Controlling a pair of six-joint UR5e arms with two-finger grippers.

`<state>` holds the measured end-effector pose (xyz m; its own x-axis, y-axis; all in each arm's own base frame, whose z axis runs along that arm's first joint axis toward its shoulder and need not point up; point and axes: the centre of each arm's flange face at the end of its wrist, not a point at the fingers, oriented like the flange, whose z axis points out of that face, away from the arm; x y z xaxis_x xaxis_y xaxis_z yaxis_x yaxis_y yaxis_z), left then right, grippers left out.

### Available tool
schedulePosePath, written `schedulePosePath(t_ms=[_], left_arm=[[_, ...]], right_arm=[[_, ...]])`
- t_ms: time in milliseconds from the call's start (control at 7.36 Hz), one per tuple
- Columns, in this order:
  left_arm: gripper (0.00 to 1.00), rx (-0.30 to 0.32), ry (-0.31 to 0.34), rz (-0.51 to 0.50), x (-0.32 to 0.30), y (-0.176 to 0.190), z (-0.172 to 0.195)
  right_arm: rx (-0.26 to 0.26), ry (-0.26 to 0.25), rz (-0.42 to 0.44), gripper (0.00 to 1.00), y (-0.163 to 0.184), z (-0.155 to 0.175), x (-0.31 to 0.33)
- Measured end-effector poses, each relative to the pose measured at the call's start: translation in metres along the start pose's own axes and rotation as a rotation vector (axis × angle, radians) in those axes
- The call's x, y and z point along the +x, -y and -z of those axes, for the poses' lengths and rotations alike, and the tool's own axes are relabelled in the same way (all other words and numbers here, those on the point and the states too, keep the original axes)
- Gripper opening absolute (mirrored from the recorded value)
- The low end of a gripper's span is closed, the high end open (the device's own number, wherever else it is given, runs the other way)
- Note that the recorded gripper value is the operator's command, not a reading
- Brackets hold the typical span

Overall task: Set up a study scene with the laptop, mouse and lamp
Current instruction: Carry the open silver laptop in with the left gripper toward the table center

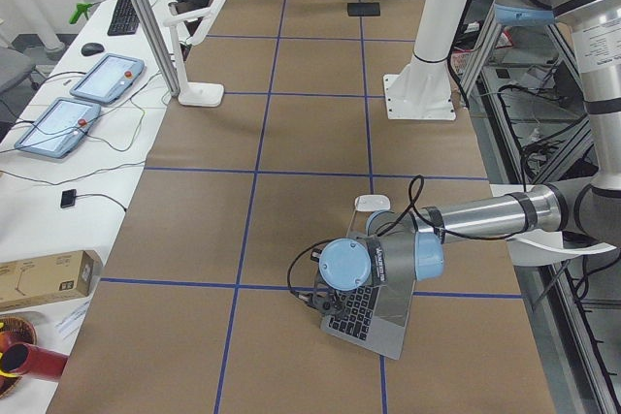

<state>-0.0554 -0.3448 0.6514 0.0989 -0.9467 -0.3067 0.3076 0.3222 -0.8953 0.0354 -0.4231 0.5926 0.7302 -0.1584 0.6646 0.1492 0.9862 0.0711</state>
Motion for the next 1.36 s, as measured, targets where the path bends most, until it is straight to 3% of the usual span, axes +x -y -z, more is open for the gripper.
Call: schedulePosePath(t_ms=[408, 951, 1359], left_arm=[[0.0, -0.01, -0.006, 0.014, 0.041, -0.056, 0.025], [0.0, -0.014, 0.011, -0.044, 0.126, -0.109, 0.039], [0.0, -0.015, 0.016, -0.012, 0.2, -0.163, 0.064]], right_arm=[[-0.01, 0.001, -0.002, 1.0, -0.004, -0.004, 0.003], [-0.021, 0.003, -0.012, 1.0, -0.006, -0.008, 0.006], [-0.027, 0.002, -0.016, 1.0, -0.007, -0.01, 0.009]])
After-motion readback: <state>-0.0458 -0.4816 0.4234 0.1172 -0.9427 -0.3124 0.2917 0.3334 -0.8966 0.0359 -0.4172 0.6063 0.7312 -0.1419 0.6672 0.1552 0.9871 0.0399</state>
